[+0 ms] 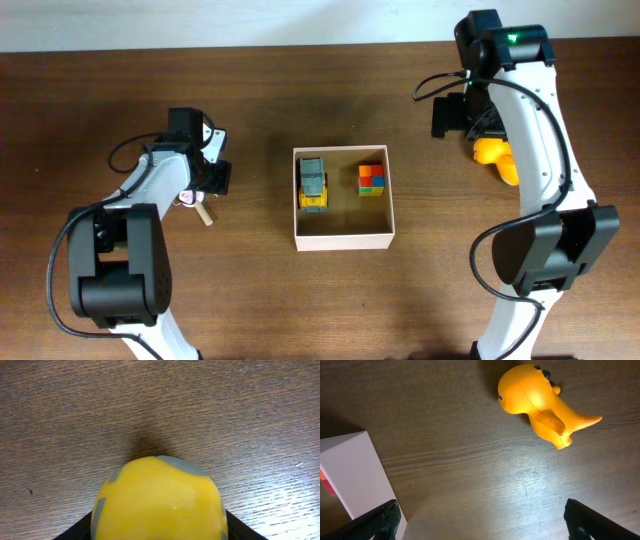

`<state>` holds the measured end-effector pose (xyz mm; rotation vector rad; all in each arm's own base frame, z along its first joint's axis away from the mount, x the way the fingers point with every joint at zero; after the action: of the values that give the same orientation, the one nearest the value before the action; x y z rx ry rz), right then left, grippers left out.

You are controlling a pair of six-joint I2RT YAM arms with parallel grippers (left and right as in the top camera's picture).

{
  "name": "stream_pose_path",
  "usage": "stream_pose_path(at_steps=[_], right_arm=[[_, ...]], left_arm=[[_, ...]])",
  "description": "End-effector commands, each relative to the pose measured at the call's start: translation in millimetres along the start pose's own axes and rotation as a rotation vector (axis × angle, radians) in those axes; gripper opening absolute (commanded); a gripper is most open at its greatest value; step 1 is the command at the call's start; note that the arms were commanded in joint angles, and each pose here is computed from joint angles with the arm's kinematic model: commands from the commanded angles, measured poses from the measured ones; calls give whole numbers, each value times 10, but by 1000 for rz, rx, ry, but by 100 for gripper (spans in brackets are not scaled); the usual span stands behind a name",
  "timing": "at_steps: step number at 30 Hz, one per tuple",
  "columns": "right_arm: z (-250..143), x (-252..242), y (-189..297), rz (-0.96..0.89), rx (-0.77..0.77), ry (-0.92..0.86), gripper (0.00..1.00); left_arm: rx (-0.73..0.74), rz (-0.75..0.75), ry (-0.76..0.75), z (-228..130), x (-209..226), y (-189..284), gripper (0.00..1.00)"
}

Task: Pack container
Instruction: 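Lift the yellow ball with the left gripper and carry it over the box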

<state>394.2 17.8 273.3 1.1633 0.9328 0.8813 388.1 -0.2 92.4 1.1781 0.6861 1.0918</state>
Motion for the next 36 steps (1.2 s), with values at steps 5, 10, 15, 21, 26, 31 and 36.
stream_pose_path(at_steps=[5,10,15,21,26,31,36], right_arm=[[-16,-45,156,7,-45,0,99],[-16,-44,156,7,-45,3,99],[-16,-44,156,7,-45,3,99],[-15,-43,154,7,-45,3,99],[-14,-42,149,6,-44,3,99],[-14,-42,149,6,-44,3,99],[-13,-42,149,6,-44,3,99]], left_arm=[[-10,11,-3,96,40,49,57],[-34,19,-5,296,110,251,46],[-50,19,-15,442,117,416,46],[-69,-1,-87,766,-108,830,46],[-115,-26,-191,1045,-512,1227,46],[-152,-56,-294,1180,-967,1429,46],[-141,-101,-407,1163,-1483,1459,46]])
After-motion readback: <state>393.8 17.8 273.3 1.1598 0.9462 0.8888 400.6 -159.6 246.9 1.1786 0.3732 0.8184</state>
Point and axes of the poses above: each gripper's point midway between its finger pads, its own y axis back along the fingers, its own x axis along the line the jaws close on, z = x × y, the point moved 9 cm from there along y, back along the fingers, and after that the axes turned 11 degrees about -y, right-handed, at the moved point
